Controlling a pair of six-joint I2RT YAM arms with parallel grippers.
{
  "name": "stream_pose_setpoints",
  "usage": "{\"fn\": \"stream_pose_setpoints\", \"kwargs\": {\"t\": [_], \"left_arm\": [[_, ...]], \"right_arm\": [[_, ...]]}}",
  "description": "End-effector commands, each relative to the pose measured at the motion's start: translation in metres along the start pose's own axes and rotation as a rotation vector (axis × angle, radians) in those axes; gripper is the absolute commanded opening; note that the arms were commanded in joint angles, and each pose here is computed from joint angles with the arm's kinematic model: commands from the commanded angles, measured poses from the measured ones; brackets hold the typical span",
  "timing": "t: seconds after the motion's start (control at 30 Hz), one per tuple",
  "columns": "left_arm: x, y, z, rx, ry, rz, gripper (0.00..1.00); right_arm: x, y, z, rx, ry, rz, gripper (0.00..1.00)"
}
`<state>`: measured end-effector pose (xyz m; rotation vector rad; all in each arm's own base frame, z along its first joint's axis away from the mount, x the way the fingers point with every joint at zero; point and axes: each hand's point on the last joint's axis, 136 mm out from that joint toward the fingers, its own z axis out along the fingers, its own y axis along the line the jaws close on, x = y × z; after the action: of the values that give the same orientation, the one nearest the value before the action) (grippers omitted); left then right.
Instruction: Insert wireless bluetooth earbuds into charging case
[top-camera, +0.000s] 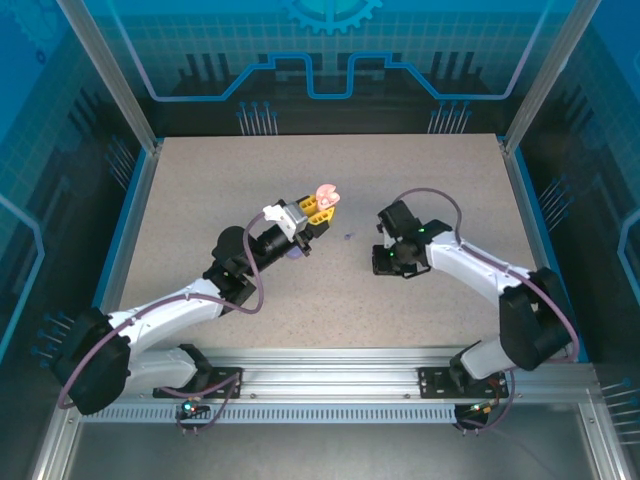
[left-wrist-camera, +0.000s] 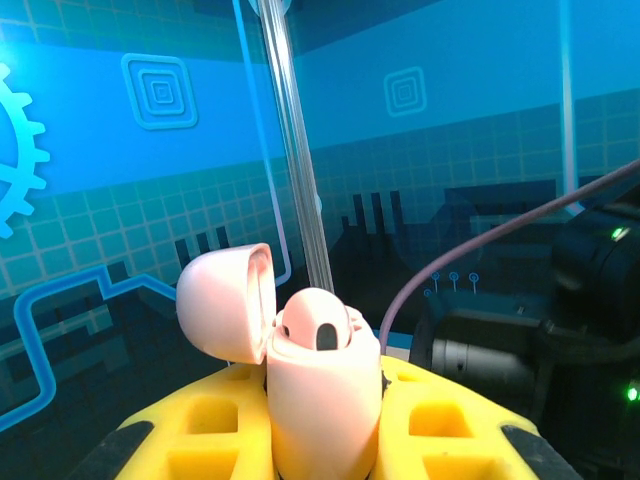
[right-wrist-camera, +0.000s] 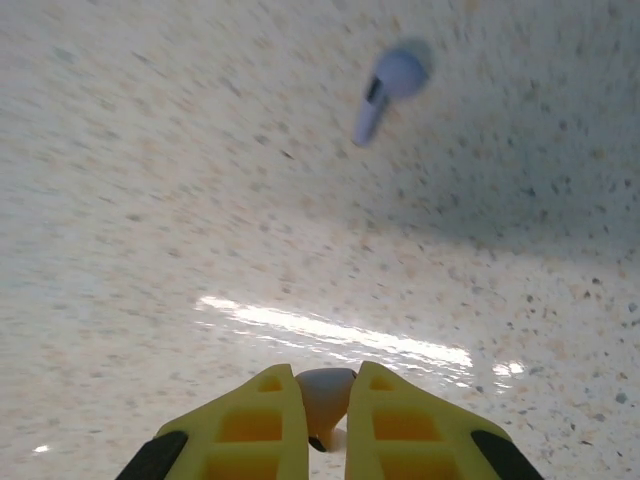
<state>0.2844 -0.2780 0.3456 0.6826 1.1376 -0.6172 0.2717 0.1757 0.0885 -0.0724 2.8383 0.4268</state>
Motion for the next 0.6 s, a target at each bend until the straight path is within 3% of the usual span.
{"fn": "stream_pose_setpoints", "kwargs": {"t": [0.0,0.57], "left_arm": [[-0.016,-0.002,0.005,0.022,-0.043,0.015,0.00],[-0.025,-0.002,0.011,0.033,-0.063,0.031,0.00]], "right_arm": [[-0.027,0.021,-0.035,-0.128,-0.132,-0.001,0.09],[-0.114,0.095,-0.259,-0.476,-0.683,-0.171,0.12]]}}
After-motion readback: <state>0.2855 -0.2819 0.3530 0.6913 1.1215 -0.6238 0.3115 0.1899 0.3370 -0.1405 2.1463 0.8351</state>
